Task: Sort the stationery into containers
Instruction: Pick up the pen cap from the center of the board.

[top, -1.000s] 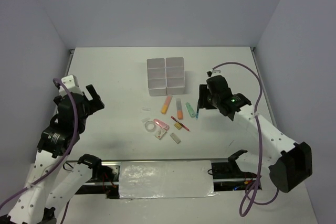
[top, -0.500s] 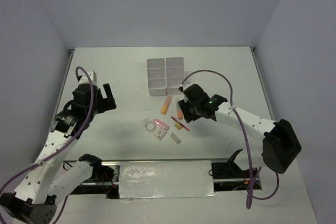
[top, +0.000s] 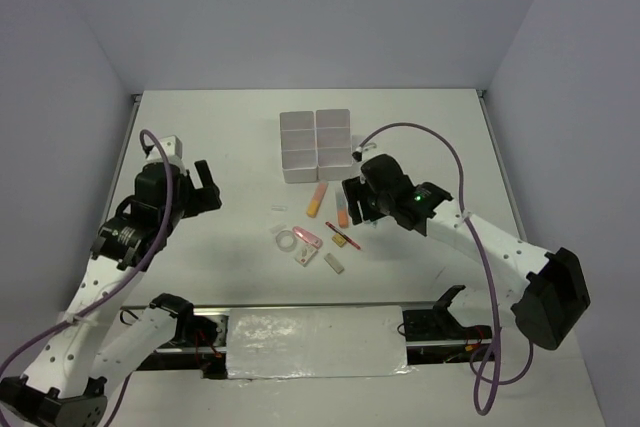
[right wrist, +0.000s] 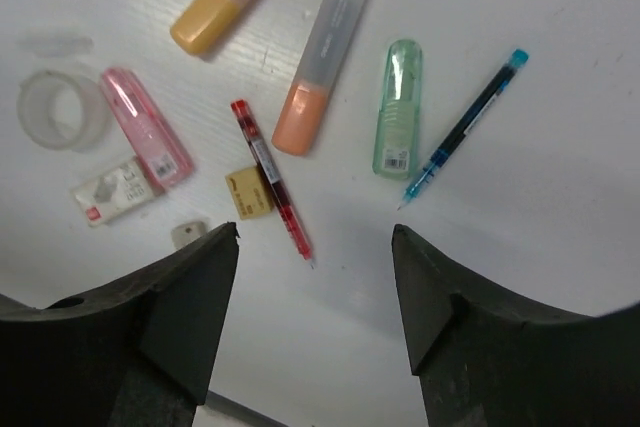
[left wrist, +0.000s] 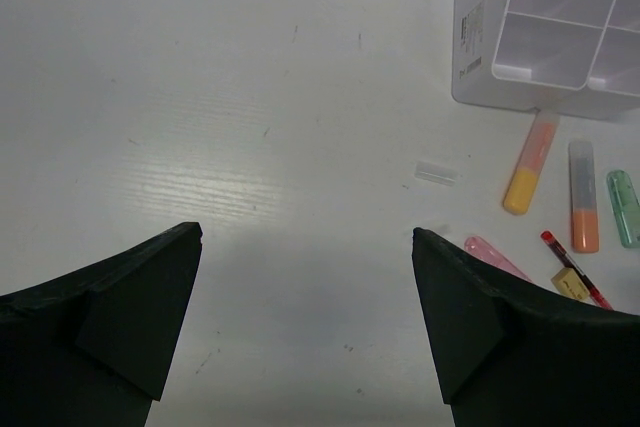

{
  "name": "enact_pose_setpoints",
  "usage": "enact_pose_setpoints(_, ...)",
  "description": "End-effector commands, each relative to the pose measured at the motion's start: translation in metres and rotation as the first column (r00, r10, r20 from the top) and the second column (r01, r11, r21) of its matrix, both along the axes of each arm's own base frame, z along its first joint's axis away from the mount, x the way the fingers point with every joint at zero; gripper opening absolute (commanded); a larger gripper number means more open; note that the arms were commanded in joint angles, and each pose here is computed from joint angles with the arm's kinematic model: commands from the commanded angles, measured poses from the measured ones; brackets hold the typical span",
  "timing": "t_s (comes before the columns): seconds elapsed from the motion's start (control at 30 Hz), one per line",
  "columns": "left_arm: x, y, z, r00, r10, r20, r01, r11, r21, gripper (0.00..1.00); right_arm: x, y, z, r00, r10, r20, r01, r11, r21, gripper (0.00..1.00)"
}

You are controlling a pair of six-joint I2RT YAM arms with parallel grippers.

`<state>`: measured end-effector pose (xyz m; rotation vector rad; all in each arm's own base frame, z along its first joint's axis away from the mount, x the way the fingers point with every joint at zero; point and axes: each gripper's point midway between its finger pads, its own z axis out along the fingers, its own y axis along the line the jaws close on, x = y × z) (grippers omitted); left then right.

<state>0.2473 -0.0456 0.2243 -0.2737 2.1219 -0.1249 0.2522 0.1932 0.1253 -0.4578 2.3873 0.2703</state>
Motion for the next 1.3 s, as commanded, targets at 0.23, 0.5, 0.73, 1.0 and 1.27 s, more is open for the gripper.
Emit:
enact_pose_setpoints(0.23,-0.001,-0.009,0.019,0.991,-0.072,0.11,0.074,0.997,-0.02,0.99,0.036,-0.032,0.064,0.957,-0.255,0.139,0.254,0.967,0.026,0.82)
enact_pose_setpoints(0.5,0.007,-0.017,-0.002,0.999,-0.036,-0.023,0.034,0.997,-0.065,0.99,0.027,-0.094,0.056,0.853,-0.503,0.138,0.461,0.851,0.253,0.83)
enact_pose_setpoints(0.73,0.021,-0.044,-0.026,0.988,-0.113,-0.101,0.1,0.987,-0.124,0.99,0.022,-0.097,0.057,0.866,-0.479,0.142,0.426,0.857,0.29,0.78)
enact_pose_setpoints(1.0,0.048,-0.104,-0.044,0.934,-0.313,-0.171,0.283,0.942,-0.18,0.99,0.02,-0.063,0.067,0.941,-0.316,0.118,0.256,0.897,0.36,0.77)
enact_pose_setpoints(1.27,0.068,-0.105,-0.077,0.922,0.163,-0.352,-0.28,0.907,-0.313,0.99,0.022,-0.075,0.073,0.904,-0.399,0.157,0.315,0.866,0.389,0.81)
